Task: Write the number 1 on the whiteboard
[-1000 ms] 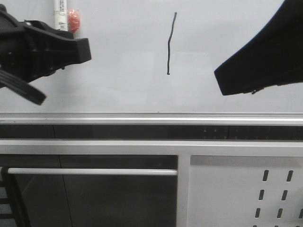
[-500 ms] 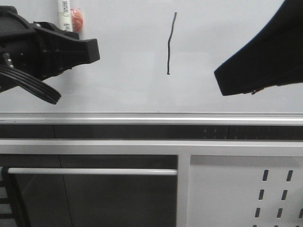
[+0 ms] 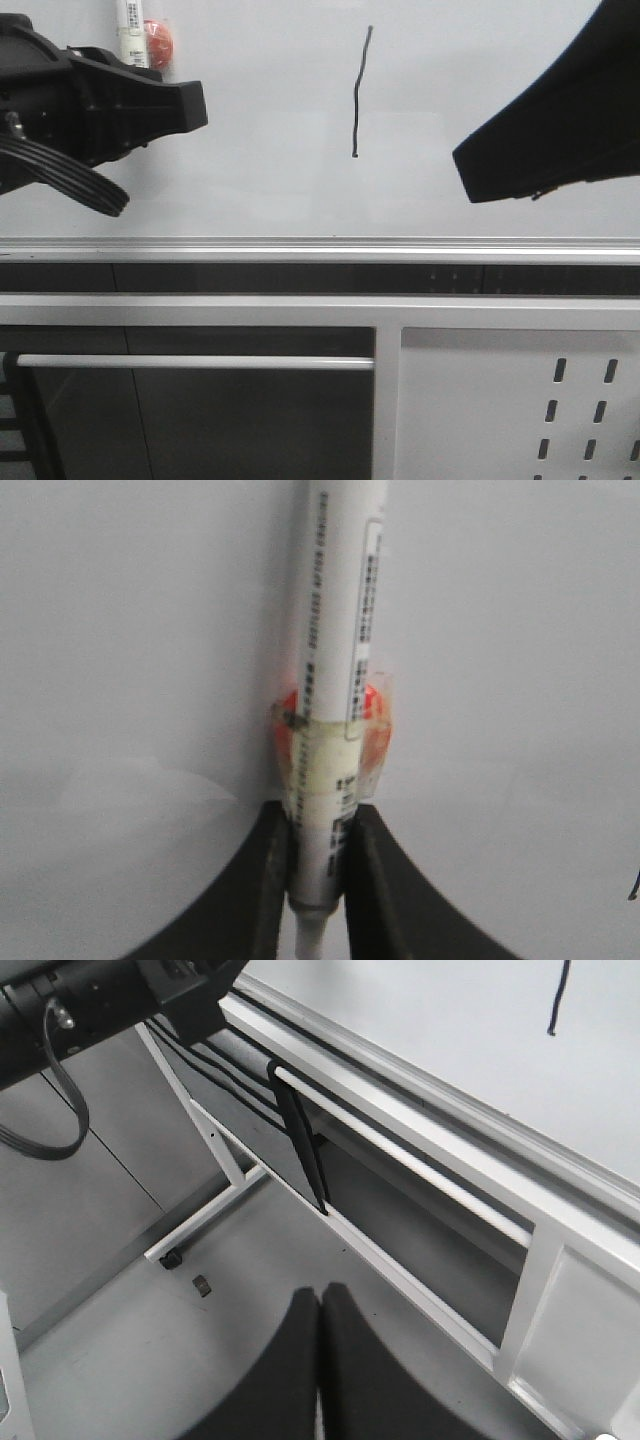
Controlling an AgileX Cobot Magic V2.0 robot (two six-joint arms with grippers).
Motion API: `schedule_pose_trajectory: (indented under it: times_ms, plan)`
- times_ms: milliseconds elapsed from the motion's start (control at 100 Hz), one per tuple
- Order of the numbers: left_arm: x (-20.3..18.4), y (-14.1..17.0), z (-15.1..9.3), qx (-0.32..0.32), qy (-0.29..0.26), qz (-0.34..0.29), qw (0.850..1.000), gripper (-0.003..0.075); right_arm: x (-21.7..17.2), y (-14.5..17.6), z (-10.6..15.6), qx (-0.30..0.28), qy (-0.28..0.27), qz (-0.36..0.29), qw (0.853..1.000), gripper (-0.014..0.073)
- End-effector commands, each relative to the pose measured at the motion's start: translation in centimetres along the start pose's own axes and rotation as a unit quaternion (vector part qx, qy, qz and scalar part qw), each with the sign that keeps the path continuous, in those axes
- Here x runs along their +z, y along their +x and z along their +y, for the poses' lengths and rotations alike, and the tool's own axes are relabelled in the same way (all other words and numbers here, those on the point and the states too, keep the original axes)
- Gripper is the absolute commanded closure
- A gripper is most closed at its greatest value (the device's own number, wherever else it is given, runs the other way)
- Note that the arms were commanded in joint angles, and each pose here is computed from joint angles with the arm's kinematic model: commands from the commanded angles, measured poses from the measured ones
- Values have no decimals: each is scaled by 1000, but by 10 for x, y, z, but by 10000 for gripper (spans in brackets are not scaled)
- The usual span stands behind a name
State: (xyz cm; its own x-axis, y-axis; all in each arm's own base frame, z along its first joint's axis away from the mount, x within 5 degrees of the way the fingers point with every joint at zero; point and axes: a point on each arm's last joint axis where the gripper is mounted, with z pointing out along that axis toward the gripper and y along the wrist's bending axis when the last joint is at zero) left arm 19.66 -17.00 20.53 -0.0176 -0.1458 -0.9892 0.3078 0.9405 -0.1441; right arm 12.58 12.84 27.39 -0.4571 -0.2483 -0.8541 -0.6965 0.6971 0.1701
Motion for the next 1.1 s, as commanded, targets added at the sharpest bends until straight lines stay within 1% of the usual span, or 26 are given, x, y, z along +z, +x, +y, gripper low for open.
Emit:
schedule_pose_trajectory:
  times_ms: [0, 60, 130, 320, 520, 590, 670, 740, 810, 940, 1090]
  plan:
    - [1, -28, 3, -19, -23, -119, 992, 733, -6, -14, -1, -5, 11, -44, 999, 666]
    - [1, -29, 1, -16, -14, -121, 992, 717, -6, -14, -1, -5, 11, -44, 999, 666]
    - [1, -29, 1, -15, -12, -122, 992, 677, -6, -14, -1, -5, 11, -44, 999, 666]
    - [1, -29, 1, -15, -12, -122, 992, 508, -6, -14, -1, -5, 11, -44, 999, 666]
    - [1, -30, -3, -9, 6, -125, 992, 454, -6, -14, -1, -5, 11, -44, 999, 666]
    - [1, -30, -5, -5, 16, -127, 992, 412, -6, -14, -1, -5, 11, -44, 999, 666]
    - [1, -30, -5, -5, 16, -127, 992, 350, -6, -14, -1, -5, 11, -44, 999, 666]
    - [1, -30, -5, -5, 16, -127, 992, 314, -6, -14, -1, -5, 11, -44, 999, 666]
    - [1, -30, -5, -5, 15, -127, 992, 294, -6, -14, -1, -5, 11, -44, 999, 666]
    - [0, -29, -2, -3, 3, -123, 992, 294, -8, -14, -1, -5, 10, -46, 999, 666]
    - [-9, -22, -2, 3, 13, -109, 994, 295, -8, -14, -1, -5, 10, -46, 999, 666]
